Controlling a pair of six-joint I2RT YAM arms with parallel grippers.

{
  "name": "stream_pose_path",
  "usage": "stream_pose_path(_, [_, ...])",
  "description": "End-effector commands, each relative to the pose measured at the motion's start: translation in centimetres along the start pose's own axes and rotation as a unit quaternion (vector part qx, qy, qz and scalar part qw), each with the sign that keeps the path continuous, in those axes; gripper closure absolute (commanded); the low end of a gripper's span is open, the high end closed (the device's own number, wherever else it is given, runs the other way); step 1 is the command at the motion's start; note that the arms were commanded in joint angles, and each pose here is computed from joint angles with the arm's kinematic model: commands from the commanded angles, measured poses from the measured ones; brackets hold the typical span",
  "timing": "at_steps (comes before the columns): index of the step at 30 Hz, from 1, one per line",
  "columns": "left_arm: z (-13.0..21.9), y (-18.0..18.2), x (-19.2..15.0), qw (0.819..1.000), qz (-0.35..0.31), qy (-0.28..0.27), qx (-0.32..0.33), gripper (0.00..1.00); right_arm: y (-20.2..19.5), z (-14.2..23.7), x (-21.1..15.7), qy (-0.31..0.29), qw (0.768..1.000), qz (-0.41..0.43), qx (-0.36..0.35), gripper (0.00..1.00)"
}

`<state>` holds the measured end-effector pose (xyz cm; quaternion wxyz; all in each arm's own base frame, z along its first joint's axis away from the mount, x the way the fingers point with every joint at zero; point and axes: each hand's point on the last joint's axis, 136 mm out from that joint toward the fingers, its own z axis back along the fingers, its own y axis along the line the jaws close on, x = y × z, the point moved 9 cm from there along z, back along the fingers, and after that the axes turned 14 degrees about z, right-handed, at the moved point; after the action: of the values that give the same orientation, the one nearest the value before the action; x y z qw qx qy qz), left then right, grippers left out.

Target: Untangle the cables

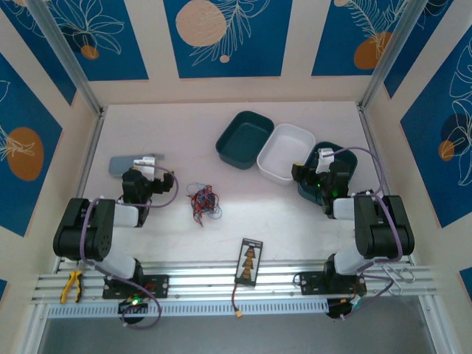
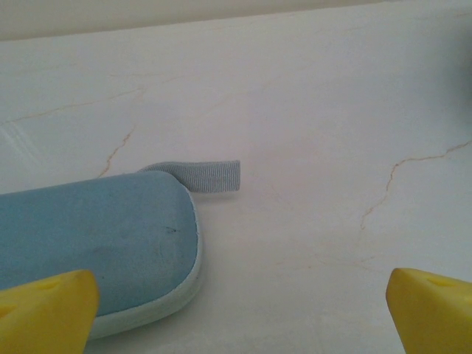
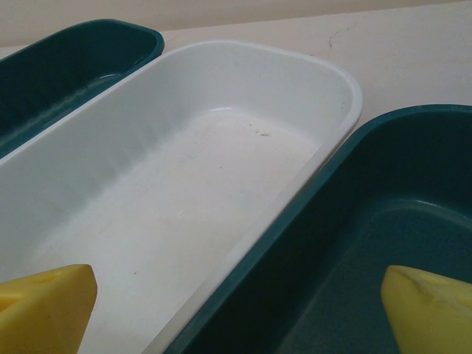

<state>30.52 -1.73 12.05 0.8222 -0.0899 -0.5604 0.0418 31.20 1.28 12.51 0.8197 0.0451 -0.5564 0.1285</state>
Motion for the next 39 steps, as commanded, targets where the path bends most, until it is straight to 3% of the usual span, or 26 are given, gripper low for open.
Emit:
stream_pose_path(1, [1.2, -0.4, 2.8, 1.0, 0.001, -0.022, 0.006, 0.01, 0.1, -0.1, 0.3, -0.006, 1.0, 0.003, 0.007, 0.01])
stream_pose_path(8, [3.2, -1.9, 6.3, 0.998, 0.038, -0.045, -0.021, 0.0, 0.1, -0.1, 0.3, -0.006, 1.0, 0.002, 0.007, 0.01])
stream_pose_path(16, [4.4, -4.9, 7.7, 0.995, 0.098, 0.0, -0.019, 0.0, 0.1, -0.1, 0.3, -0.006, 1.0, 0.002, 0.007, 0.01])
stream_pose_path(25, [4.4, -10.5, 4.4, 0.996, 0.04, 0.066, -0.041, 0.0, 0.1, -0.1, 0.3, -0.006, 1.0, 0.002, 0.007, 0.01])
stream_pose_path(39, [2.3, -14.3, 2.2, 0.99, 0.016, 0.121, -0.078, 0.0, 0.1, -0.1, 0.3, -0.006, 1.0, 0.002, 0.007, 0.01])
